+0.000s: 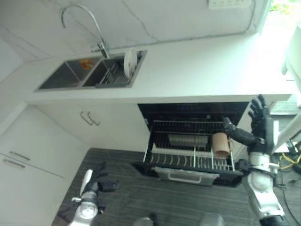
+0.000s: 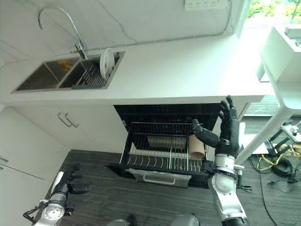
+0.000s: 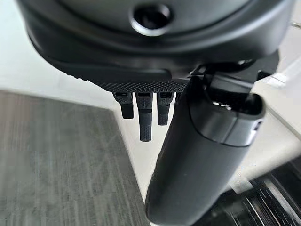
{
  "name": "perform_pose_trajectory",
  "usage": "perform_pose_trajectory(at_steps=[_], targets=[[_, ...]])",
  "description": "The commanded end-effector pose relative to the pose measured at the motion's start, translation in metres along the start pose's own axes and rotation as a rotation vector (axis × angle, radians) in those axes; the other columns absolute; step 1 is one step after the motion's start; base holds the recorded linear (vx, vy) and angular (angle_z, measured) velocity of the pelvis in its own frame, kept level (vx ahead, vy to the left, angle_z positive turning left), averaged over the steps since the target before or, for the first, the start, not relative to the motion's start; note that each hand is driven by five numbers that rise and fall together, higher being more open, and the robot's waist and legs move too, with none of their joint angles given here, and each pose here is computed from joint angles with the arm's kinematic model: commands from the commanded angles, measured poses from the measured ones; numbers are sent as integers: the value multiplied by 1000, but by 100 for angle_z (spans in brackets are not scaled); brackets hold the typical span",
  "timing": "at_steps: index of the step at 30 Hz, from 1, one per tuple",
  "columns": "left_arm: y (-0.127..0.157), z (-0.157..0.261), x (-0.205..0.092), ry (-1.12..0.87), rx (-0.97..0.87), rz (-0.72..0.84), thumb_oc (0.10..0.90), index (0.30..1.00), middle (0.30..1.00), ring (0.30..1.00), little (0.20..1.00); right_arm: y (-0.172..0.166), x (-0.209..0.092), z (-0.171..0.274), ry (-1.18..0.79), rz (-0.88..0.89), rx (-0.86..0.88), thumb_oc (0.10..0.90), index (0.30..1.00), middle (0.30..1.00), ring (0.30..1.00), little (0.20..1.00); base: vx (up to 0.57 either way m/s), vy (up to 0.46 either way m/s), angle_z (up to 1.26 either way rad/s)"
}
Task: Place the dishes in the dishwasher.
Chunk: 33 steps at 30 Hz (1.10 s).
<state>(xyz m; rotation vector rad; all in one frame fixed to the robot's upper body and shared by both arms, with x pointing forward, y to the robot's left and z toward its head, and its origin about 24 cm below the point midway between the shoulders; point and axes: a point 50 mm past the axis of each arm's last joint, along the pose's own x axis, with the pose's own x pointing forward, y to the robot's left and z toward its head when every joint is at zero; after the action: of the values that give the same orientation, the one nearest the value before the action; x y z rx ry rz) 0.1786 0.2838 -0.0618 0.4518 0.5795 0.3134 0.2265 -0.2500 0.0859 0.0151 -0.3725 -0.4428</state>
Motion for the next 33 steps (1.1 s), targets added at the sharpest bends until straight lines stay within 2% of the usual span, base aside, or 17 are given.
perform_pose_trajectory(at_steps=[1, 5, 8, 13, 15, 19, 20, 26, 30, 33], targets=[[53, 51, 11, -213, -36, 167, 800, 900, 900, 900, 900, 24, 18, 45, -246, 120, 125, 800, 900, 900, 900, 900, -4, 311, -6], [53, 29, 12, -104, -44, 138, 800, 900, 900, 900, 900, 27, 17, 41, -236, 115, 125, 800, 900, 900, 900, 900, 16, 246, -53], [39, 16, 12, -44, -41, 86, 800, 900, 900, 900, 900, 23, 18, 38, -233, 122, 121, 800, 900, 900, 900, 900, 77, 88, 3], [-8, -15, 8, 110, -45, -103, 800, 900, 900, 900, 900, 8, 27, 41, -234, 133, 121, 800, 900, 900, 900, 900, 148, 13, 25], [-45, -36, -1, 231, -33, -253, 800, 900, 900, 900, 900, 10, 29, 40, -198, 211, 106, 800, 900, 900, 900, 900, 252, -170, 41], [-62, -45, -7, 292, -24, -307, 800, 900, 900, 900, 900, 15, 32, 36, -156, 261, 94, 800, 900, 900, 900, 900, 182, -105, 21], [-71, -60, -14, 388, -49, -327, 800, 900, 900, 900, 900, 27, 31, 34, -161, 321, 77, 800, 900, 900, 900, 900, 236, 57, 20], [-73, -96, -35, 584, -100, -303, 800, 900, 900, 900, 900, 42, 30, 31, -130, 384, 75, 800, 900, 900, 900, 900, 300, 274, 2], [-71, -106, -42, 616, -75, -336, 800, 900, 900, 900, 900, 42, 33, 33, -116, 367, 73, 800, 900, 900, 900, 900, 297, 338, -29], [-69, -101, -36, 596, -21, -348, 800, 900, 900, 900, 900, 39, 37, 36, -108, 321, 101, 800, 900, 900, 900, 900, 259, 377, -31]])
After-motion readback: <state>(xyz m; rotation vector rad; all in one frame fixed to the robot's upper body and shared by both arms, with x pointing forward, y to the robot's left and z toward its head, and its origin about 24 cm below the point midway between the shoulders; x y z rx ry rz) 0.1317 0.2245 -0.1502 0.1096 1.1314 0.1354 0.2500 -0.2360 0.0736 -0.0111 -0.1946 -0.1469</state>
